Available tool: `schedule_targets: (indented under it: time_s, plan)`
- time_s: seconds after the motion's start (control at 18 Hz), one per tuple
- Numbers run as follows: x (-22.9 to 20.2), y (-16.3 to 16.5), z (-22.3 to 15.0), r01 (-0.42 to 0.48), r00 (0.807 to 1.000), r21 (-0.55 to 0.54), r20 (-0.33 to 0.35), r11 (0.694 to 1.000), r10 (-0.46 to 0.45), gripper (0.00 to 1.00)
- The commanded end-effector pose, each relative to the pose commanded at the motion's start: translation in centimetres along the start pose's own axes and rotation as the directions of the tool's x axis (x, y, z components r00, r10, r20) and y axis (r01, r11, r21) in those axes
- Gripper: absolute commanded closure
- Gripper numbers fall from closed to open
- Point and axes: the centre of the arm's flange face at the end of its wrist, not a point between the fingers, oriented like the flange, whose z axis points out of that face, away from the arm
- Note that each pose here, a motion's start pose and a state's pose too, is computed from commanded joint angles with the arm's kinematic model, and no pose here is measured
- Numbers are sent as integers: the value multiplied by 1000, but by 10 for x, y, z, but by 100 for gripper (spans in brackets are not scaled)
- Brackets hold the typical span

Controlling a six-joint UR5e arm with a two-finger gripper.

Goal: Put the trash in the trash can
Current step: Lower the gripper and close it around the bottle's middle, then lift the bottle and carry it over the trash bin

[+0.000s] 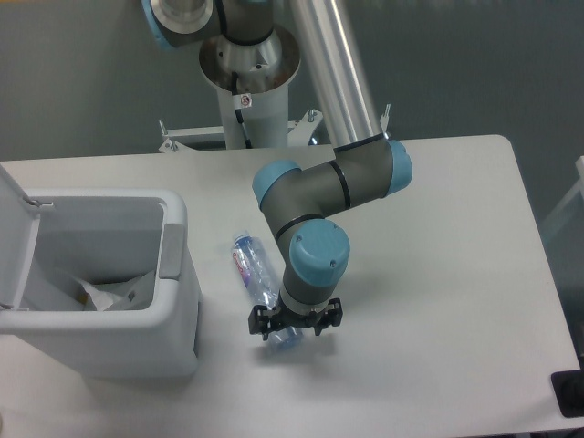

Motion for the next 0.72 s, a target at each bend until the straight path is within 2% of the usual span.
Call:
schedule_targets:
  time_s: [0.22,0.39,0.72]
  plan:
    - [3,1,3,-5,1000,-6,3,1000,5,21]
    - [6,1,2,-7,1000,-6,5,1000,7,37]
    - [7,1,-7,-6,1000,5,4,1000,6,38]
